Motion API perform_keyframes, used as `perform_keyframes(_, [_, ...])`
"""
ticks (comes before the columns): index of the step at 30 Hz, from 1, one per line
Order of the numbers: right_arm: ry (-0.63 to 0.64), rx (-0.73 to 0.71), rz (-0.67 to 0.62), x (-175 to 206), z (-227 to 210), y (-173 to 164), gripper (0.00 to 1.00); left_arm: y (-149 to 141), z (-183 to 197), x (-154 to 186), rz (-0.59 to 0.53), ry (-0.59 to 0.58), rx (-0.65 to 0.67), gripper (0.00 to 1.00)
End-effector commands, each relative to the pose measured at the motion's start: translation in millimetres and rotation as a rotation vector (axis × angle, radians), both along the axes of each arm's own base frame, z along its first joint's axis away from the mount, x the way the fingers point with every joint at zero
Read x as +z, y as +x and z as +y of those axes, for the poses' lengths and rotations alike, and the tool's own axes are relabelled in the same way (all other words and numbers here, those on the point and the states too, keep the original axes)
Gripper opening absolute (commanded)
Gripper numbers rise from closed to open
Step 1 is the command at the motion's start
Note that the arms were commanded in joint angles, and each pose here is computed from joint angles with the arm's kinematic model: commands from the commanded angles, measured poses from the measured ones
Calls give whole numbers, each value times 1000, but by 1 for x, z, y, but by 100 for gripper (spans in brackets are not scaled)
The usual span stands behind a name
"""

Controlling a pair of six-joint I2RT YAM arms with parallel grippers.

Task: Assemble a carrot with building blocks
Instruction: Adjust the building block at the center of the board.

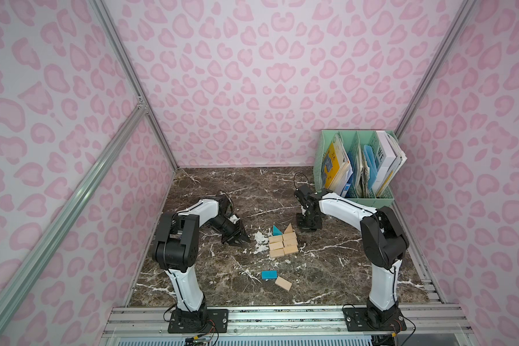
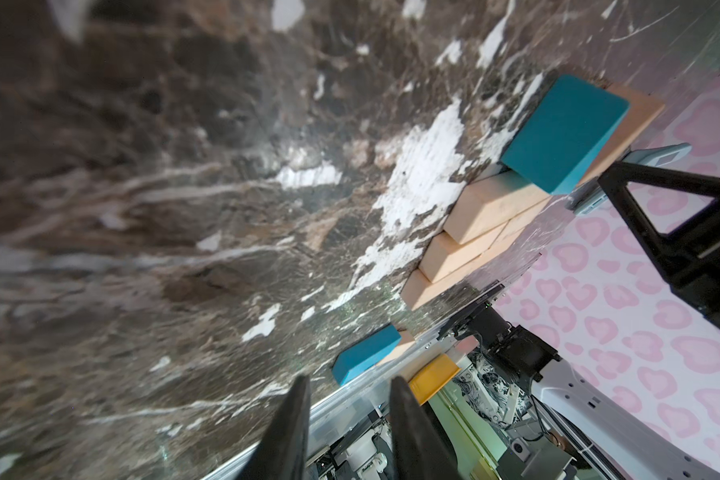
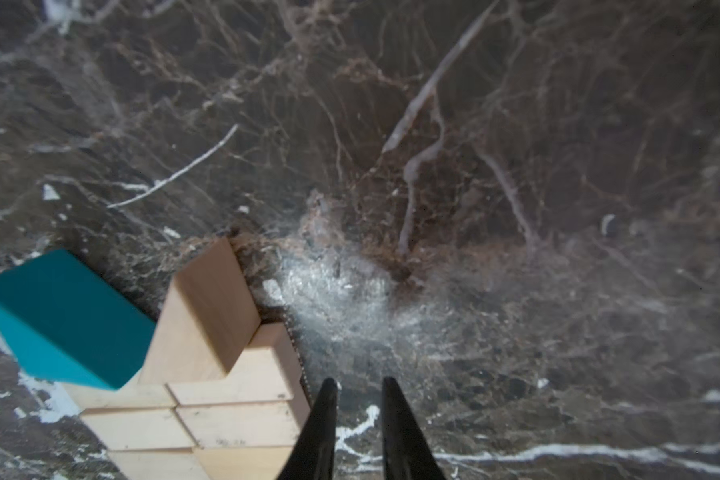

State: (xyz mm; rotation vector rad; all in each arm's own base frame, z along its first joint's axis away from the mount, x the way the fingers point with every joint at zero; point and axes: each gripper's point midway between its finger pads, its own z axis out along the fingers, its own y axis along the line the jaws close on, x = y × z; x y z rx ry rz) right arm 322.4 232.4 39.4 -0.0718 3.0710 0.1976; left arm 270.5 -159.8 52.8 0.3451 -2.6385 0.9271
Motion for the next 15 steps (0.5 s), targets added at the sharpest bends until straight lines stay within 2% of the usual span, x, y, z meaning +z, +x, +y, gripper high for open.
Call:
perform_keyframes(1, [-11, 14, -12, -1, 0, 4, 22, -3, -10, -1, 7, -18, -8, 24])
perform_keyframes(9, [7, 16, 18, -11, 2, -1, 21, -15, -32, -20, 28, -6, -35, 1])
perform_keyframes(15, [-1, 37, 45, -17, 3, -13, 20, -1, -49, -24, 18, 3, -55, 0])
